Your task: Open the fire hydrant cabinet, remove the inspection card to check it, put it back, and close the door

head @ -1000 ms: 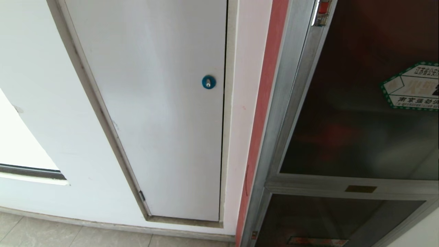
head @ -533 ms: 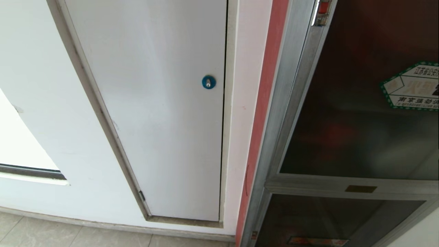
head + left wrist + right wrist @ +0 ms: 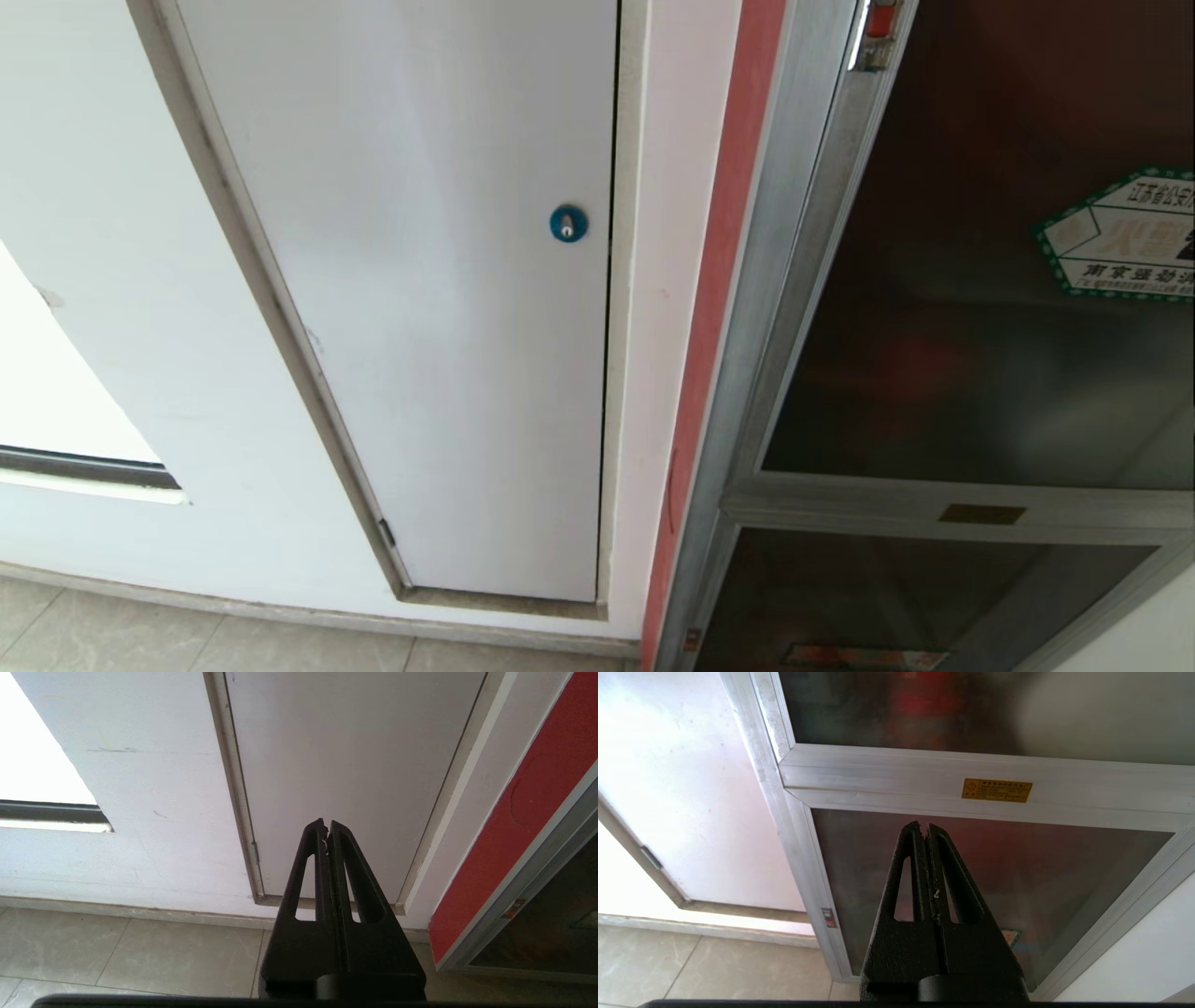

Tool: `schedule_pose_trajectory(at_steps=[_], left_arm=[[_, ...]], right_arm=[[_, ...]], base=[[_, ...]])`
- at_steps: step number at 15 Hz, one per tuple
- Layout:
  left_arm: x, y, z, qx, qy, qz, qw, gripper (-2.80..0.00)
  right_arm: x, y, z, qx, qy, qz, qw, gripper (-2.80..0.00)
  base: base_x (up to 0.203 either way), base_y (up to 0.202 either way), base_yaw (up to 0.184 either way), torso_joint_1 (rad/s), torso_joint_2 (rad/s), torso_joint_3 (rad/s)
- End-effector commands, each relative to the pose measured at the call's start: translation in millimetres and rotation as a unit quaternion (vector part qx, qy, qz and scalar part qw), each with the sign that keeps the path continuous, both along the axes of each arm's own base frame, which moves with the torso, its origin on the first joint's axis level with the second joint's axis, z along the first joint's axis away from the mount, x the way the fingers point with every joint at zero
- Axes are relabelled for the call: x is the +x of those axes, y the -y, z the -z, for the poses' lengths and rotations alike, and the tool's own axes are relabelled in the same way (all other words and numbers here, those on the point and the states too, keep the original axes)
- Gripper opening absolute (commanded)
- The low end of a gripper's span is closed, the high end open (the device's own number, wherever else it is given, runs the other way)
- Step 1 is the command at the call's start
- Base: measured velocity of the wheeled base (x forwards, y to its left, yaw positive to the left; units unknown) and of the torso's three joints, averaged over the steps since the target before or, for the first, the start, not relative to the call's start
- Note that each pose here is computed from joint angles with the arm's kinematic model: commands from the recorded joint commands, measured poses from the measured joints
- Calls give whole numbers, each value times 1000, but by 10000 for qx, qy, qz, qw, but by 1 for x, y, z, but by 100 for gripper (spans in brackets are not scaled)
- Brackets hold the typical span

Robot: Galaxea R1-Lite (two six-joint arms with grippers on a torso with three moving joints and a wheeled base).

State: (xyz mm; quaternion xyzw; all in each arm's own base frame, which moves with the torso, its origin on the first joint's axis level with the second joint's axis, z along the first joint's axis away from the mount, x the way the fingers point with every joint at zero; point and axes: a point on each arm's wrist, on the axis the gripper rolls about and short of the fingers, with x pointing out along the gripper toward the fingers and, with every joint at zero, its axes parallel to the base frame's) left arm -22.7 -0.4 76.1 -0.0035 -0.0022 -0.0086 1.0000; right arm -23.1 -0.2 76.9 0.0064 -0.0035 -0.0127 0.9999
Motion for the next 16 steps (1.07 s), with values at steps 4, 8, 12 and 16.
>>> schedule_pose_trajectory(at_steps=[4,8,12,16], left_arm=[[0,0,0,-3,1,-2,10000,-280],[0,0,0,-3,-7,-2,10000,-280],[0,0,0,-3,1,-2,10000,-280],[0,0,0,-3,1,-2,10000,-280]], right_arm=[[-8,0,-33,-7,324,-32,9995,-280],[-4,-1,-81,-5,349,-223,9991,-280],[11,-3,-134,294,319,-641,9970,-280],[32,-6,-181,728,272,-1333,9880,-280]], base=[[0,0,0,0,0,0],[0,0,0,0,0,0],[0,0,0,0,0,0],[0,0,0,0,0,0]])
